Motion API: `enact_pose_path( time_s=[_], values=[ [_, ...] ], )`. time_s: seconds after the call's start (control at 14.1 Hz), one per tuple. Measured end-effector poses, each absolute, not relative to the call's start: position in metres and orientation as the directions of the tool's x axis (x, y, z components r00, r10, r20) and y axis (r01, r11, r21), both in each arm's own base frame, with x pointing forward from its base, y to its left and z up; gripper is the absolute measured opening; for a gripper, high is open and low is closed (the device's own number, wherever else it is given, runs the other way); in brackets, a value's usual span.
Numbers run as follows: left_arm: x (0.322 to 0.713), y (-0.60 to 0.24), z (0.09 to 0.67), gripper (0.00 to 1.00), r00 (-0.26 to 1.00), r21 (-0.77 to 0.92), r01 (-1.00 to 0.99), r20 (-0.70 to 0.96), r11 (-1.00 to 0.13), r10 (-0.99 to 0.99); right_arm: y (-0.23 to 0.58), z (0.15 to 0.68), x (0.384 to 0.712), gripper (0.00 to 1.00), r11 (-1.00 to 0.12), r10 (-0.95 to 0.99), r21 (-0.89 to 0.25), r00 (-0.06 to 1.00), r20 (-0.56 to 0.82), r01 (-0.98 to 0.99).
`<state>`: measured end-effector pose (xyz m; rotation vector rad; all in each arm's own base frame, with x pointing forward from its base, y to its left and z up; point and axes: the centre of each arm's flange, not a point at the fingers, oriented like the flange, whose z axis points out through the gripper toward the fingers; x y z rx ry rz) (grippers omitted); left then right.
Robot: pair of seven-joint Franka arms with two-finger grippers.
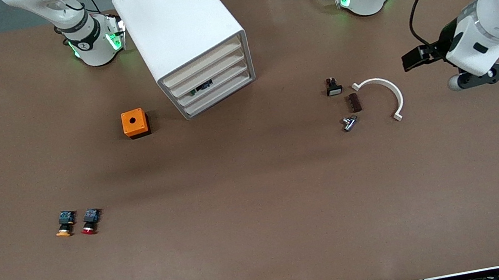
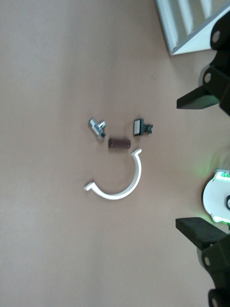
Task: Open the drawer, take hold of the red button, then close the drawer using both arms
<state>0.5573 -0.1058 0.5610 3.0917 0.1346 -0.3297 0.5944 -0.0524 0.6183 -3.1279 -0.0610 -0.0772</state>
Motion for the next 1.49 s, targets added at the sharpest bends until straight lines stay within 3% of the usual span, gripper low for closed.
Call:
enact_pose_path(
  time_s=[0.78, 1.49],
  values=[
    [0.581, -0.031, 0.589, 1.0, 0.997, 0.027, 0.079, 0.008, -0.996, 0.079, -0.052, 0.617, 0.594, 1.0, -0.999, 0.038, -0.011, 0.998, 0.043, 0.038],
    [0.55, -0.014, 0.628, 1.0, 0.993, 0.022, 0.094, 0.069, -0.995, 0.096, -0.052, 0.617, 0.594, 1.0, -0.999, 0.037, -0.011, 0.998, 0.043, 0.038]
  ],
)
